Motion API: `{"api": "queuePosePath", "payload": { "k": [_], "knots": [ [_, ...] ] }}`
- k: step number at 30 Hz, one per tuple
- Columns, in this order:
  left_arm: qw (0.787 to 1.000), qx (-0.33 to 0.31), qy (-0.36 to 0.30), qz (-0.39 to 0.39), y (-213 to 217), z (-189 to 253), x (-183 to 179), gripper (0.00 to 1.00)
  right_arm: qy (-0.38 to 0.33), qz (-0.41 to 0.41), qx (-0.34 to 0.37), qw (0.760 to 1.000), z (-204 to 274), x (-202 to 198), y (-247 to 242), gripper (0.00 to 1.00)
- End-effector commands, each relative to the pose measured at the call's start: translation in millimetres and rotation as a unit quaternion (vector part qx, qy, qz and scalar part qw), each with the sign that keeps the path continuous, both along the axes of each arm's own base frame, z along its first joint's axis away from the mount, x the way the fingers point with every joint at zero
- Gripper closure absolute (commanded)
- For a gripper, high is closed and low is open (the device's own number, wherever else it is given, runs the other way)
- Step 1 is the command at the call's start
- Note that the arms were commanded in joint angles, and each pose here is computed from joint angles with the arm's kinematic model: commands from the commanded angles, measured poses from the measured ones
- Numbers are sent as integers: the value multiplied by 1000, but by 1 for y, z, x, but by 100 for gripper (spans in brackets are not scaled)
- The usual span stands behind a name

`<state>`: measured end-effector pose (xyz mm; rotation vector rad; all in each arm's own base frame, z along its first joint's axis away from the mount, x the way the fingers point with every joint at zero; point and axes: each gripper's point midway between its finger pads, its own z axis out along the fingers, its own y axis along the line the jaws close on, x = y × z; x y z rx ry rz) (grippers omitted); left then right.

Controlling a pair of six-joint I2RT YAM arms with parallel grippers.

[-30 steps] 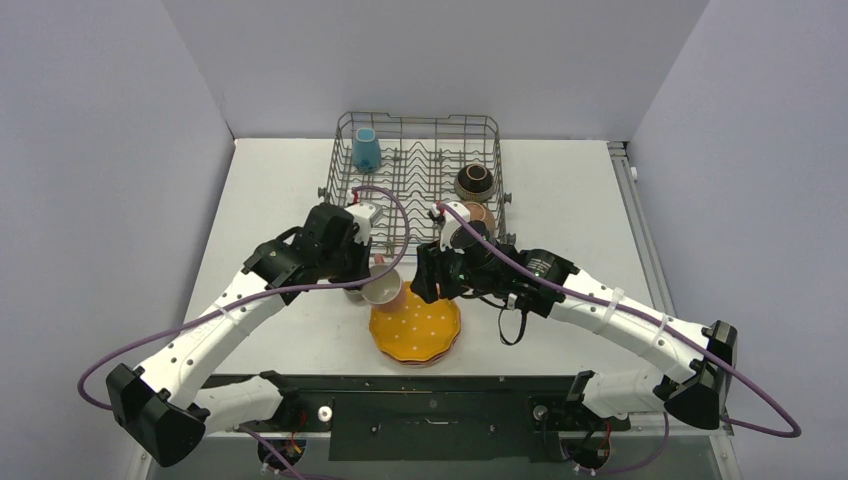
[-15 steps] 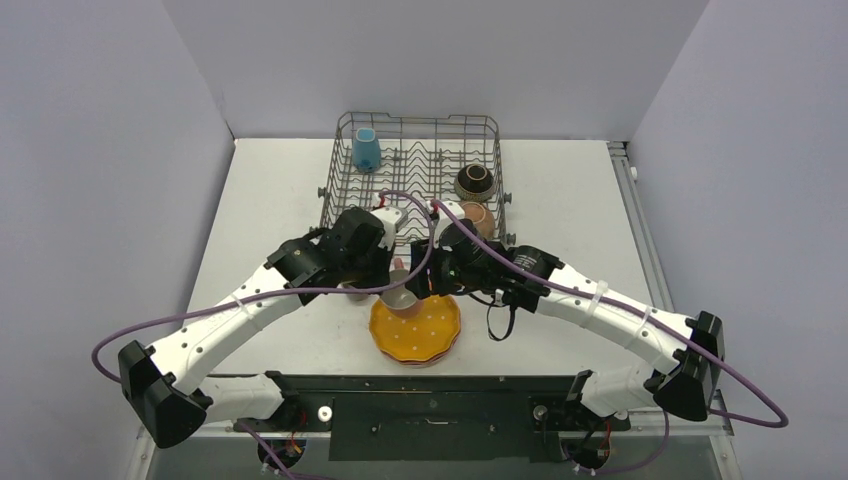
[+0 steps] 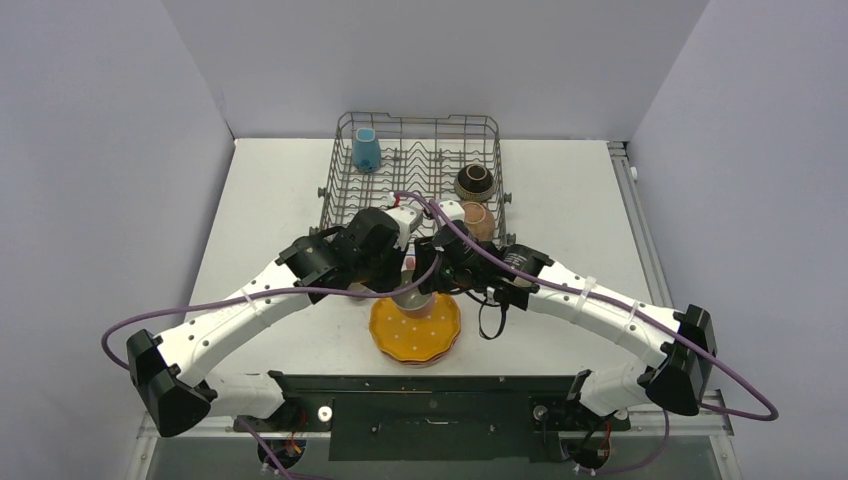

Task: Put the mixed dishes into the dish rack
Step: Pick up the cup at the center of the board.

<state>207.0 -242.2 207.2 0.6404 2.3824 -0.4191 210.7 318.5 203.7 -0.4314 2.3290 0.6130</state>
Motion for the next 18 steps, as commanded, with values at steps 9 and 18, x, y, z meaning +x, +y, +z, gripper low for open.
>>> {"api": "queuePosePath", "payload": {
  "k": [9,18],
  "knots": [
    [998,-48,-41,-1,-28,41,15,100,-19,-14,-40,999,-8,10,-8,85],
    [997,-58,-42,0,-32,41,15,75,-18,-9,-42,999,-11,11,-6,100]
  ]
}}
